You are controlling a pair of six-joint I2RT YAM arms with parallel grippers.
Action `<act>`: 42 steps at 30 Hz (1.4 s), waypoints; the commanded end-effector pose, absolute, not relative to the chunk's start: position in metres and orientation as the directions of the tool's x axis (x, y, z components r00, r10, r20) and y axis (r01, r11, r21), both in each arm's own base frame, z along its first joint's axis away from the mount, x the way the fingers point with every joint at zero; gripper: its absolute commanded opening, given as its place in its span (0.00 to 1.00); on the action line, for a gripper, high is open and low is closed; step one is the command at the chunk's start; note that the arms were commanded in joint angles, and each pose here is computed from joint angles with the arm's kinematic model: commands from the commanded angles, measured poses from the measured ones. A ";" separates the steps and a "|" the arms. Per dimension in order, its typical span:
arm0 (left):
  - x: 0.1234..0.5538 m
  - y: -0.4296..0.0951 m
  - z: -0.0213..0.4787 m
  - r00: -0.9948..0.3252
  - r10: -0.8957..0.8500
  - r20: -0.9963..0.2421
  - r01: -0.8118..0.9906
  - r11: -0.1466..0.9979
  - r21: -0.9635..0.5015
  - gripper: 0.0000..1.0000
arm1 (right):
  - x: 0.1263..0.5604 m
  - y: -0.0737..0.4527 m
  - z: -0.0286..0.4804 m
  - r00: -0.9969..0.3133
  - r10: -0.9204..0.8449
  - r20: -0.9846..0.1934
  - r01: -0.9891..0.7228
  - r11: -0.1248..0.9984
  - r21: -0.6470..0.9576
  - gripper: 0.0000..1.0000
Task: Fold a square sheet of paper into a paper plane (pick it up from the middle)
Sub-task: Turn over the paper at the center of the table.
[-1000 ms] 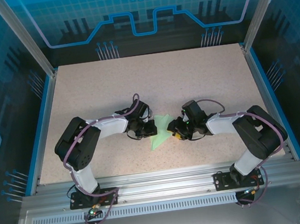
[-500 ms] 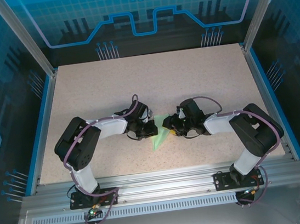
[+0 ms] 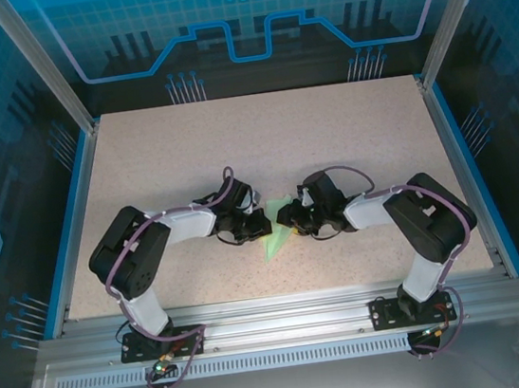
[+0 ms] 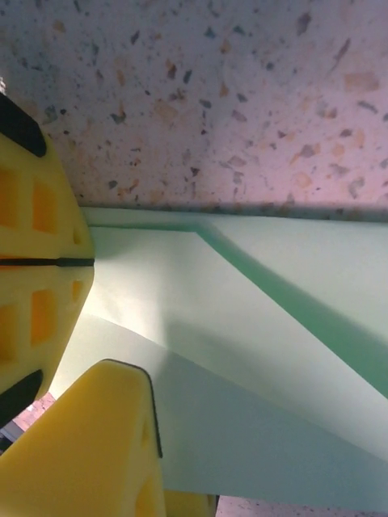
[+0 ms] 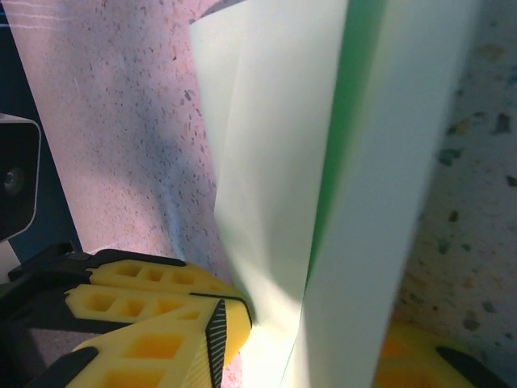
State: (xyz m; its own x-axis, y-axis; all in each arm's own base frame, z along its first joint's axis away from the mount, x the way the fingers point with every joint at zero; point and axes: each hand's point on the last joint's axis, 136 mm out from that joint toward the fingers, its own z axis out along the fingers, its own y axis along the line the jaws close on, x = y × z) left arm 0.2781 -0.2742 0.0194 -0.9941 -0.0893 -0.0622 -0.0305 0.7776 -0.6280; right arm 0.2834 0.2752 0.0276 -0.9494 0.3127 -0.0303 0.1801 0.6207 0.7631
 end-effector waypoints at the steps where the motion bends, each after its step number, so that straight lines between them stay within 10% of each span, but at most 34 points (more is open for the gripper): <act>1: 0.277 -0.276 0.033 -0.993 -0.105 -0.054 -0.042 0.739 -0.673 0.10 | 0.284 0.288 0.033 -0.966 0.249 -0.072 0.103 0.624 0.775 0.31; 22: 0.276 -0.257 0.069 -0.972 -0.165 -0.166 -0.008 0.732 -0.681 0.13 | 0.288 0.280 0.065 -0.970 0.112 -0.217 -0.058 0.759 0.648 0.10; 29: 0.276 -0.212 0.096 -0.910 -0.265 -0.320 -0.034 0.814 -0.579 0.16 | 0.285 0.185 0.135 -0.934 -0.108 -0.342 -0.109 0.994 -0.017 0.12; 34: 0.274 -0.176 0.108 -0.840 -0.369 -0.398 -0.120 0.842 -0.526 0.19 | 0.284 0.129 0.161 -0.943 -0.243 -0.226 -0.078 0.825 -0.559 0.15; 42: 0.258 -0.113 0.124 -0.695 -0.517 -0.500 -0.286 0.837 -0.466 0.26 | 0.279 0.196 0.101 -0.940 -0.331 -0.088 -0.214 0.768 -0.603 0.15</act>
